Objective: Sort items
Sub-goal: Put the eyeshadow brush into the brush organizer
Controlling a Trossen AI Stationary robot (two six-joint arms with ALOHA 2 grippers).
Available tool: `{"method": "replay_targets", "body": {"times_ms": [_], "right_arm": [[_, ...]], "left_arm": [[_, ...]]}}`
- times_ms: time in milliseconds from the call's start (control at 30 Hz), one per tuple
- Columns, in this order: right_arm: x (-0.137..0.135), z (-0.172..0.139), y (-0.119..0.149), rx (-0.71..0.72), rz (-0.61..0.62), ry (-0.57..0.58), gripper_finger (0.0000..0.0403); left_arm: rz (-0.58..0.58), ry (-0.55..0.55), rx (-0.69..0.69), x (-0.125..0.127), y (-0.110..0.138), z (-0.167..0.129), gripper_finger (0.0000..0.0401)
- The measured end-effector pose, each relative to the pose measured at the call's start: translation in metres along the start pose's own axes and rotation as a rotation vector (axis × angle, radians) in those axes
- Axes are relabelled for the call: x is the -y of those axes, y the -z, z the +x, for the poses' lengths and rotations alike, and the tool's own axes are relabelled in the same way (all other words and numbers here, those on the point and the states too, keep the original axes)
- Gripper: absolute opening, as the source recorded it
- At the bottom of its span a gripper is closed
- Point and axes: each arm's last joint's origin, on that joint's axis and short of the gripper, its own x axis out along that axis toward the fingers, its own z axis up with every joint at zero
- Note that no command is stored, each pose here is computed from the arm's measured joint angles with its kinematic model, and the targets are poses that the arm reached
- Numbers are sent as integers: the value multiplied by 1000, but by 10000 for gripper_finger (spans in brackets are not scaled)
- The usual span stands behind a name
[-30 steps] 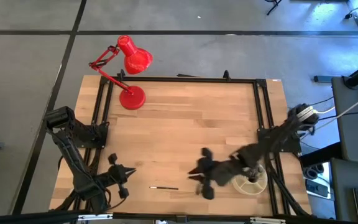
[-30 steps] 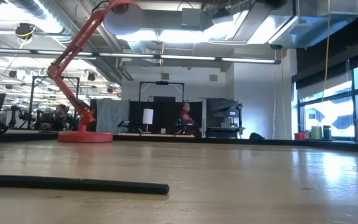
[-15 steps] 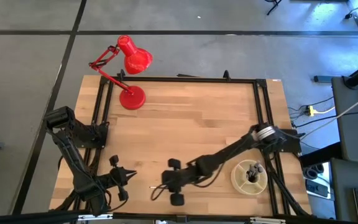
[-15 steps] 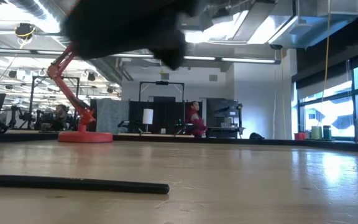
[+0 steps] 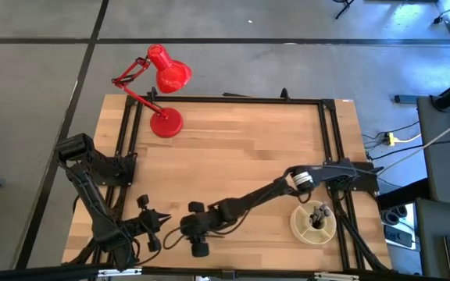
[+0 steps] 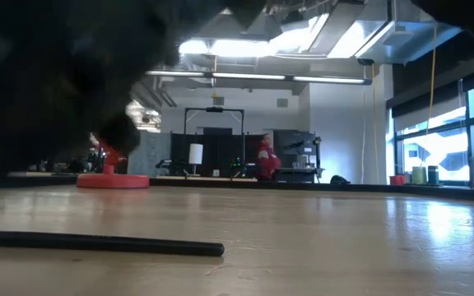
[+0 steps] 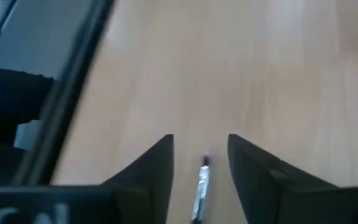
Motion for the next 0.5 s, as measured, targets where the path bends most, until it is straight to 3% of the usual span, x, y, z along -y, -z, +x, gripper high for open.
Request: {"method": "replay_targets", "body": {"times_ms": [133,267,367,500], "right_arm": [[8,16,10,-36,1,10,174],[8,19,14,-56,-14,16,170],[8,20,16,-75,-15,25,138],[1,22,23,-102,-92,45,66]], "left_arm": [[4,1,-28,0,1,0,20],[5,-2,-29,-1,1,0,20],[6,-2,-29,-1,1,0,20],[7,-3,-29,-1,1,0,20]]}}
